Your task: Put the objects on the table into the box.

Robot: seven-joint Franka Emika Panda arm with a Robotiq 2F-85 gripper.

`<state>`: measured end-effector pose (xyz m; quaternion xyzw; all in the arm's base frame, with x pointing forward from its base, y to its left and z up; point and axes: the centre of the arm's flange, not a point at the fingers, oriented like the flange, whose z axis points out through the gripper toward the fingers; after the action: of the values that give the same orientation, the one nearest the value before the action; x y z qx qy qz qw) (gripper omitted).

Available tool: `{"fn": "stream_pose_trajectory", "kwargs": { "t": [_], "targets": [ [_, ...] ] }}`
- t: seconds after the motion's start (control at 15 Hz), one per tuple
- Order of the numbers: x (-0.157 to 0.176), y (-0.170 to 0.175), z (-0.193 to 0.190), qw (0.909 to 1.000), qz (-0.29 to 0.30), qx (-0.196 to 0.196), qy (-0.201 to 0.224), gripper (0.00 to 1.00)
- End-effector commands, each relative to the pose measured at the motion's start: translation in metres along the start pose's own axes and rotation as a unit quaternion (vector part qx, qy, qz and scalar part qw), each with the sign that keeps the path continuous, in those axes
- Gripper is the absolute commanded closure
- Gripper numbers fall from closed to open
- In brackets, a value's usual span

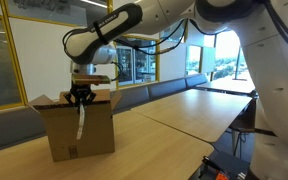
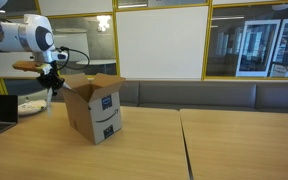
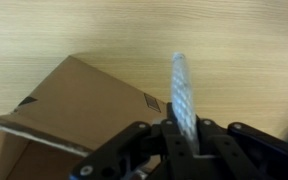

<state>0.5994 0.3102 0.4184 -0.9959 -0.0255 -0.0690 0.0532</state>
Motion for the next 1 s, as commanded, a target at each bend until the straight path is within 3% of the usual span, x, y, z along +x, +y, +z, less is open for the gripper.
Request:
{"fn": "stream_pose_trajectory", "kwargs": {
  "t": [0.0,0.53,0.67,0.93],
  "targets": [
    [-0.007,0.003,-0.047,0.9992,0.001,-0.014,0.036,0.89],
    [0.035,-0.006,-0.161,0.9920,-0.019,-0.058,0.111,0.89],
    [0.056,-0.006,-0.171,0.9897,-0.024,-0.076,0.119,0.90],
    [0.108,-0.002,-0.144,0.9896,-0.034,-0.098,0.100,0.89]
  ]
}}
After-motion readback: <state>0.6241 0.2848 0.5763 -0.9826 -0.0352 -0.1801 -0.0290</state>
